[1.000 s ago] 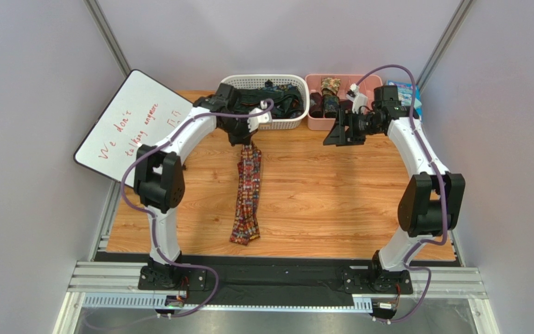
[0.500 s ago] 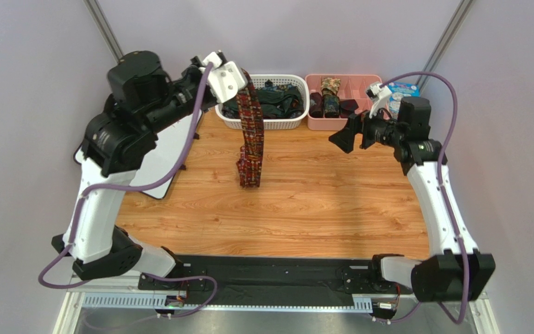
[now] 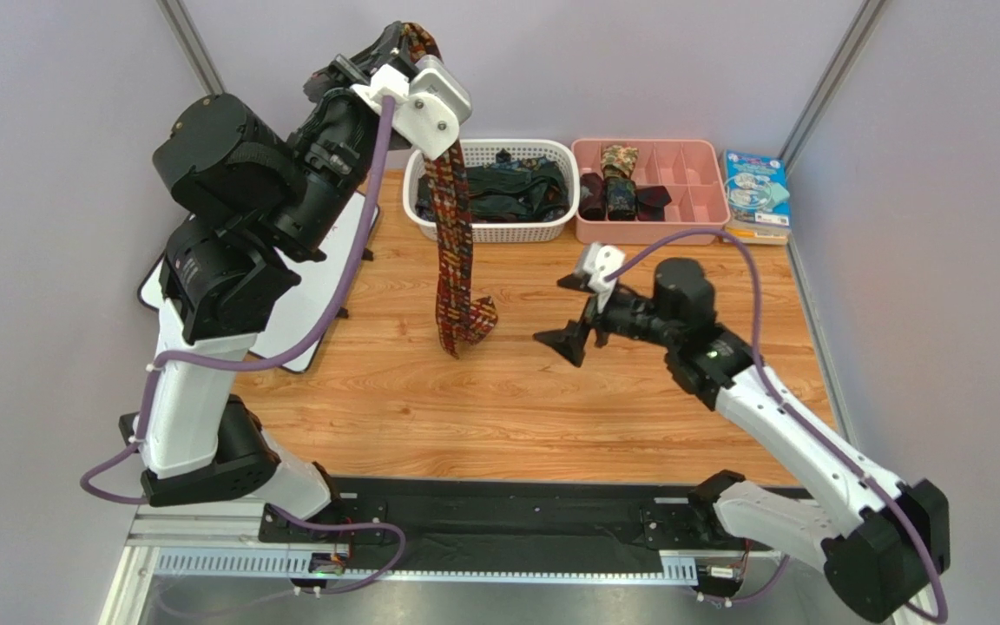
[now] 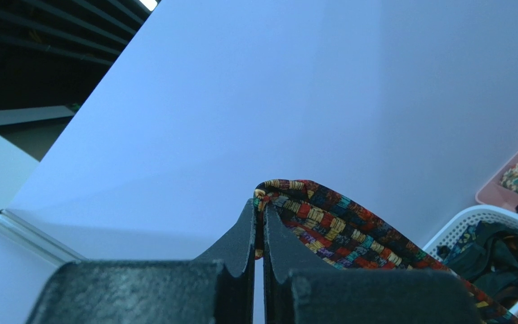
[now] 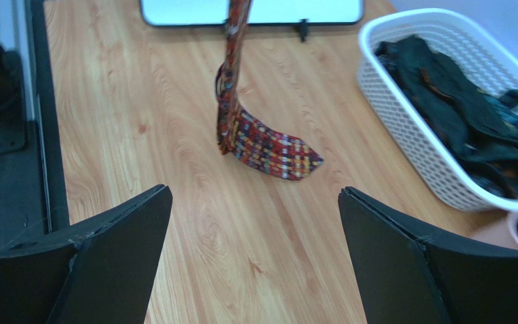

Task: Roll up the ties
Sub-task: Flatten out the tie at the center of the board.

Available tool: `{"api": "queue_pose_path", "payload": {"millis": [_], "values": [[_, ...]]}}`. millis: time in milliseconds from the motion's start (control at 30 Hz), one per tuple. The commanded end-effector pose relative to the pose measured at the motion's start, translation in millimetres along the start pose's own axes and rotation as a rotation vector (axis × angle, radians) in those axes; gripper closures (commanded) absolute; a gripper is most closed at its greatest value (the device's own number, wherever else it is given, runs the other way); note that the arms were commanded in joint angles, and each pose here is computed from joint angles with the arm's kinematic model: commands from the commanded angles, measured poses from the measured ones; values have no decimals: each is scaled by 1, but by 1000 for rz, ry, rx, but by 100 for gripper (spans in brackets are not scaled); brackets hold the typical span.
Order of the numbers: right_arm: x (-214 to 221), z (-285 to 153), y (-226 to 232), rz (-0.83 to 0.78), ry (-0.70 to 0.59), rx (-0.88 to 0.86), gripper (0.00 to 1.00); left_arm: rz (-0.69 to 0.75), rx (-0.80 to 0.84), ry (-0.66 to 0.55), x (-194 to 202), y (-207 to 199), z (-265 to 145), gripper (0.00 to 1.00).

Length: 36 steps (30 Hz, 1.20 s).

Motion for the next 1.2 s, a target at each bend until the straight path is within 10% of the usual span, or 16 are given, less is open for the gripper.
{"api": "queue_pose_path", "payload": {"millis": [0, 567, 667, 700, 800, 1167], "values": [[15, 40, 11, -211, -57, -47, 0, 31, -127, 45, 1, 24, -4, 100], [58, 179, 18, -100, -51, -66, 5, 52, -273, 101, 7, 46, -11, 100], [67, 190, 13, -90, -34, -49, 36, 55, -290, 126, 10, 51, -17, 100], [68, 190, 12, -112, -28, -48, 60, 53, -299, 128, 11, 55, -22, 100], [62, 176, 0, -115, 13, -16, 100, 53, -304, 163, 22, 56, -31, 100], [37, -74, -27, -162, 657, -180, 100, -26, -42, 468, 133, -49, -110, 100]]}}
Point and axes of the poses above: each gripper's point midway between its finger pads, its own z axis out along the fingers, its own y axis along the line the jaws close on, x = y × z, the point moved 5 cm from there along -z, back along the fingers, and after that the axes turned 5 degrees about z, right-handed, at the moved point
